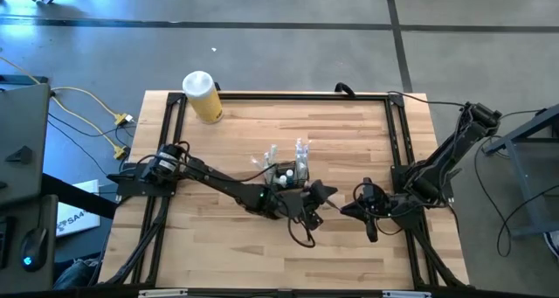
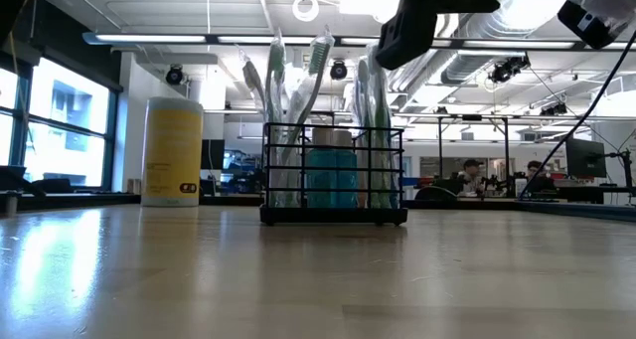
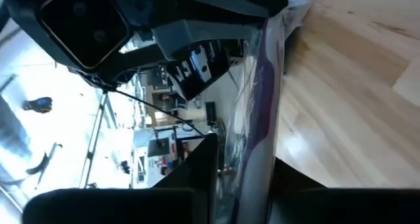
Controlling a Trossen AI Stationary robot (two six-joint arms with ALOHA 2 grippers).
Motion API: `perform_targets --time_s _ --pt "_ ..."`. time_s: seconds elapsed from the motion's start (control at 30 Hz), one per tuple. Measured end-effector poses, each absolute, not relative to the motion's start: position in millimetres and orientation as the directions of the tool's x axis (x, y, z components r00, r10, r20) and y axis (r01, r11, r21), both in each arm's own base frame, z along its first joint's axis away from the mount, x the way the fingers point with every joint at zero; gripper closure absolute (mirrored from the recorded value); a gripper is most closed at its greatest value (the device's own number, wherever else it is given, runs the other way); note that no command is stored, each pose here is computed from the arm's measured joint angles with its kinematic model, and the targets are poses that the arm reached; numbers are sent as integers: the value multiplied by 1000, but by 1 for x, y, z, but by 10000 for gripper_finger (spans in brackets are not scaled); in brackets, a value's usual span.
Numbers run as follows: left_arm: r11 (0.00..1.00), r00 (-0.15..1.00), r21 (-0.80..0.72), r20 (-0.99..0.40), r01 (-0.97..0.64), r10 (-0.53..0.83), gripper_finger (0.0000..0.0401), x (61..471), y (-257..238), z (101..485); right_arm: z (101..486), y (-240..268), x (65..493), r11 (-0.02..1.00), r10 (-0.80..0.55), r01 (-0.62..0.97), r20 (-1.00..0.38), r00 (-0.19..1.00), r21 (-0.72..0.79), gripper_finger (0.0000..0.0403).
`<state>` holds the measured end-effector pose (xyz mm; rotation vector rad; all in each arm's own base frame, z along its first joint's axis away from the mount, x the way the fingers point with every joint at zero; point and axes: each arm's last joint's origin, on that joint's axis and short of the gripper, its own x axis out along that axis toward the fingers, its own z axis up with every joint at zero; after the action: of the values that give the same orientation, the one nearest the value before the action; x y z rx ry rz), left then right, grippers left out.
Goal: Pick & Place toothbrushing station
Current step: Put the violet toothbrush into the wire organizer
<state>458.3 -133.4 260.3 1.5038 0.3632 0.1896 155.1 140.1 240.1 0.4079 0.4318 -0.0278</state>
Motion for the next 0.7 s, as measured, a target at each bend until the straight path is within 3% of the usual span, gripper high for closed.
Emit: perform_targets --time_s 0.1,0.4,0.6,0.7 --pt "77 928 990 -135 115 346 360 458 -134 258 241 141 155 933 88 71 -415 905 353 370" --pt "174 905 979 -170 109 389 360 447 -157 251 256 153 158 911 348 -239 -313 884 337 298" --pt "198 866 979 -146 56 479 360 427 -188 259 262 151 156 897 361 -248 -283 889 367 285" --pt "312 872 949 -188 43 452 360 407 -196 277 264 150 154 892 372 -260 -272 887 370 290"
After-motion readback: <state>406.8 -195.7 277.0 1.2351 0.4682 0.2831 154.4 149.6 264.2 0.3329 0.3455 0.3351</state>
